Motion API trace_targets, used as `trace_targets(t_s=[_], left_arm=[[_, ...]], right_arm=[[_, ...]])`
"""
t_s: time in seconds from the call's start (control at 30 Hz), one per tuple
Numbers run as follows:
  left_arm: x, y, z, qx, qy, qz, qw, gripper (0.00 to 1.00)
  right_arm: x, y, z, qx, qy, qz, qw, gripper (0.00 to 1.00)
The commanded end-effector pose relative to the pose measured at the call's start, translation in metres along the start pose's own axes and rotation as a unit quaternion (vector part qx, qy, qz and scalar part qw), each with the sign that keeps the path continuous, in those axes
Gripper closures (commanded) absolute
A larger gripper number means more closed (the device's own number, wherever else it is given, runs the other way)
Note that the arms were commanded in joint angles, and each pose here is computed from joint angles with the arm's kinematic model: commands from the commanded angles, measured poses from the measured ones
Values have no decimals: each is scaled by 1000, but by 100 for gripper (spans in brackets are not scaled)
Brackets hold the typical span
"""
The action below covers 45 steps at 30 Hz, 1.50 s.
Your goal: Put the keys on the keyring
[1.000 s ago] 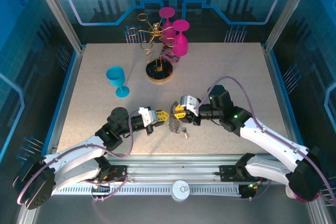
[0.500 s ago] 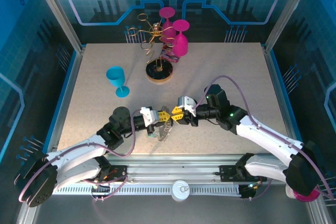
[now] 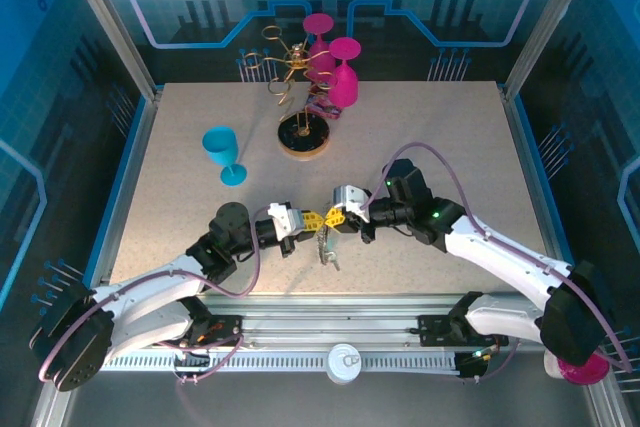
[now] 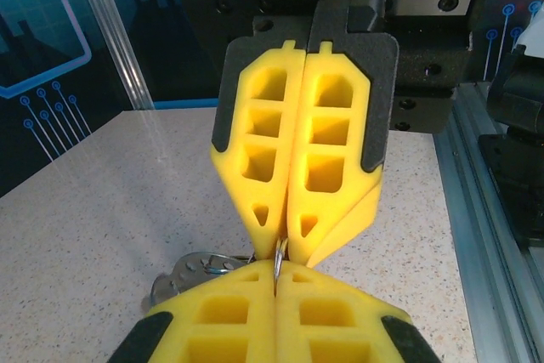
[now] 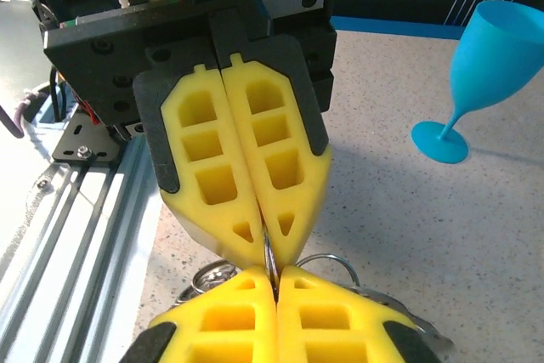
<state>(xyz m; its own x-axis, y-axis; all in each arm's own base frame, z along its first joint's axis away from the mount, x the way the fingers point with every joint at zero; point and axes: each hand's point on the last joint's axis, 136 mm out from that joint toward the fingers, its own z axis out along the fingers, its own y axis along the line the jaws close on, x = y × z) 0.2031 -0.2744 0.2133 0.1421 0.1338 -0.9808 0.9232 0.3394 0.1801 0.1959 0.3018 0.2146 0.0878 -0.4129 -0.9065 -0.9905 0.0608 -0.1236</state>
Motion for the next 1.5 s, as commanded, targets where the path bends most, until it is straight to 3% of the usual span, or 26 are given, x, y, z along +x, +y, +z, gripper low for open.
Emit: trace_targets(t_s=[0.0,0.1,0.2,0.33,0.47,0.6,0.67,0.73,0.87,1.1,1.3,1.47], left_arm=[[-28,1,1,1,-44,31,999,97],[-19,5,1,-7,-12,33,999,83],[-7,6,1,-5,35,40,999,81],[3,6,3,6,81,49,995,88],[3,7,5,14,90,52,994,98],[-1,7,6,12,79,55,995,100],[-4,6,5,11,68,56,996,100],[-6,5,4,10,57,55,997,100],[-13,2,3,13,26,58,998,100],[-19,-5,1,24,0,62,998,100],[-19,-6,0,27,-3,59,998,100],[-19,-6,-2,23,-9,58,998,100]], right_arm=[[-10,1,1,-9,8,-22,1000,100],[-14,4,-2,-16,31,-39,999,100],[-12,12,-2,-35,72,-61,995,100],[-15,20,-1,-62,119,-89,987,100],[-22,24,5,-75,144,-112,980,100],[-33,19,3,-56,113,-92,988,100],[-40,7,-5,-24,68,-60,996,82],[-40,-3,-15,4,24,-22,999,74],[-25,-8,-23,36,-34,29,998,71],[-1,-3,-13,33,-41,67,996,66],[3,-5,-8,28,-34,69,997,68],[7,-1,-6,14,-17,64,998,83]])
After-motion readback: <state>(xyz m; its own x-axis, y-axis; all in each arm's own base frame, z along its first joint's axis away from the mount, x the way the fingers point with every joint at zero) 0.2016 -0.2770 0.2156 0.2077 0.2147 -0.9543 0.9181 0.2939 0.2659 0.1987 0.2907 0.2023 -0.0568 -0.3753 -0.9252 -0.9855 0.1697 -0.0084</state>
